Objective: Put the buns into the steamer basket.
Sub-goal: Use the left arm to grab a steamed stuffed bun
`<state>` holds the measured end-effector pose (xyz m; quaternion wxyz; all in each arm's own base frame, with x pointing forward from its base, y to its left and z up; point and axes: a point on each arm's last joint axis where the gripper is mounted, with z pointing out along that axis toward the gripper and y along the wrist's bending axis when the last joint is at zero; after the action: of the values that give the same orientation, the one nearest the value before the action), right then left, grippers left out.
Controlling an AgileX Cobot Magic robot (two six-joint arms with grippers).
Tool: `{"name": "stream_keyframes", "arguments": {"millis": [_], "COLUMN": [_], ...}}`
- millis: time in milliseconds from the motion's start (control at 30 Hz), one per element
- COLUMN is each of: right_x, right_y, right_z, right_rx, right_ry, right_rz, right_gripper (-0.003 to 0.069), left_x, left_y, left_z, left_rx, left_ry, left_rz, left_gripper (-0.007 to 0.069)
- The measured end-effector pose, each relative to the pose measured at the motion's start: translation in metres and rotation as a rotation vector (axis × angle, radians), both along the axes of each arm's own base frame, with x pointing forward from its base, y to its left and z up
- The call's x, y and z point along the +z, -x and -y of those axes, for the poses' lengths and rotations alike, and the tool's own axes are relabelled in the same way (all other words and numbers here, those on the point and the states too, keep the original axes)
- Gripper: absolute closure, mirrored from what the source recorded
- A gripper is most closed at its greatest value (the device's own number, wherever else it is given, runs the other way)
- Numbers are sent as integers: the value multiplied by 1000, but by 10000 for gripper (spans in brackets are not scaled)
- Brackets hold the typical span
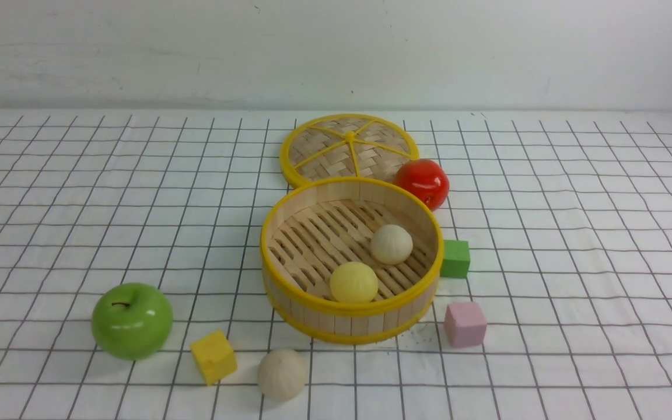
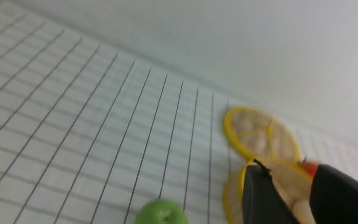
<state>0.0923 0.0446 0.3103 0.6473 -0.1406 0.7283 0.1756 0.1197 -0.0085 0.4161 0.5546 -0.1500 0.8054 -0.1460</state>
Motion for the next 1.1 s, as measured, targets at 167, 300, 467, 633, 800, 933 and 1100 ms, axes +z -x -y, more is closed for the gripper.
{"name": "stream_keyframes", "arguments": {"millis": [167, 300, 467, 633, 800, 933, 1100], "right_x": [-35, -54, -69, -77, -79, -80, -80], "right_y": [6, 6, 7, 9, 11, 11, 11], "right_z": [2, 2, 3, 2, 2, 2, 2], "right_rx": [-5, -7, -8, 2, 12, 14, 14], "right_ry": [-25, -9, 4, 24, 37, 40, 38], "right_rz": [-83, -140, -180, -226, -258, -263, -266], "right_gripper": [679, 676, 671, 669, 668, 664, 659], "left_x": [-35, -58, -91, -131, -147, -152, -161], "left_y": [-55, -85, -117, -134, -141, -149, -156], "left_z": [29, 53, 71, 87, 119, 136, 161], "left_rx": [-270, -482, -572, -703, -743, -647, -617], "left_ry": [-24, -108, -3, 21, -123, -247, -354], "left_rz": [-265, -328, -457, -694, -815, -848, -822], "left_gripper": [387, 387, 387, 387, 387, 387, 387]}}
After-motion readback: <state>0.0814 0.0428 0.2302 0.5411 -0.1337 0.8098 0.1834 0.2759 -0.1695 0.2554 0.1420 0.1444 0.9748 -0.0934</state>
